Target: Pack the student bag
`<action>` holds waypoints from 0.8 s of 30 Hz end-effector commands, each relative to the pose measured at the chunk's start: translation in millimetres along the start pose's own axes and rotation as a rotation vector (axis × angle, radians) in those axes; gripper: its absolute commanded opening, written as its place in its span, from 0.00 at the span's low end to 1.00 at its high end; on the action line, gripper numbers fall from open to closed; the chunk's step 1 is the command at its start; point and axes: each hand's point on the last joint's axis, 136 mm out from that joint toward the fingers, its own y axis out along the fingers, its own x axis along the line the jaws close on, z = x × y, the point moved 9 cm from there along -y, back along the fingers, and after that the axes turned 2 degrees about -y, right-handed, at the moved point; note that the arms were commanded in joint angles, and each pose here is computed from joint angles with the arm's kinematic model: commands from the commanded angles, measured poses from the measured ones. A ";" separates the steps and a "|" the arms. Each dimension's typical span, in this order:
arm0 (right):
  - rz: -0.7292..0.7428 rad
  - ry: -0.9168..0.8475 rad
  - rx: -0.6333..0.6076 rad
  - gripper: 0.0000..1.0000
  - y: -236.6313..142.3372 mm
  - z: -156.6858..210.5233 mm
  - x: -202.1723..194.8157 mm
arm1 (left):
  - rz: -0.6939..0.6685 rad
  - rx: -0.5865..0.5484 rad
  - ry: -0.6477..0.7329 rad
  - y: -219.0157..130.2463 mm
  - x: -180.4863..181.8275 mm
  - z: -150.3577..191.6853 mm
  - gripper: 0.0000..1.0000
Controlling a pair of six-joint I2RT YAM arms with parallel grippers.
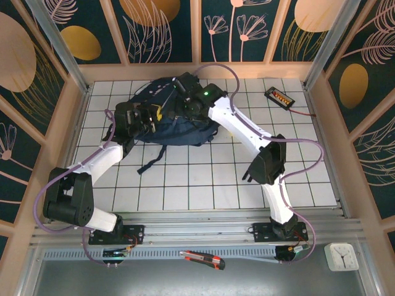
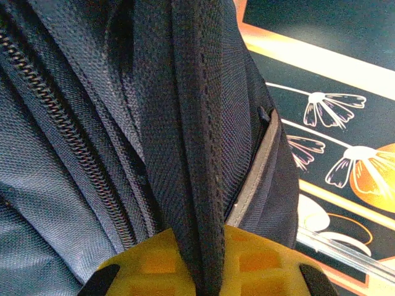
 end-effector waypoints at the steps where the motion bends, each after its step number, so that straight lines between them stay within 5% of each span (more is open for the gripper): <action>1: -0.001 -0.010 -0.012 0.99 -11.8 -1.6 8.9 | 0.168 0.082 0.072 -12.4 -38.1 19.2 0.00; 3: 0.012 -0.006 -0.011 0.99 -4.4 0.7 9.9 | 0.168 0.084 0.074 -11.7 -39.4 19.3 0.00; 9: 0.001 0.006 0.000 0.71 8.2 2.8 15.9 | 0.163 0.083 0.080 -9.1 -41.9 18.9 0.00; 24: 0.064 -0.088 0.031 0.54 31.8 24.4 22.0 | 0.161 0.083 0.080 -5.5 -44.7 18.4 0.00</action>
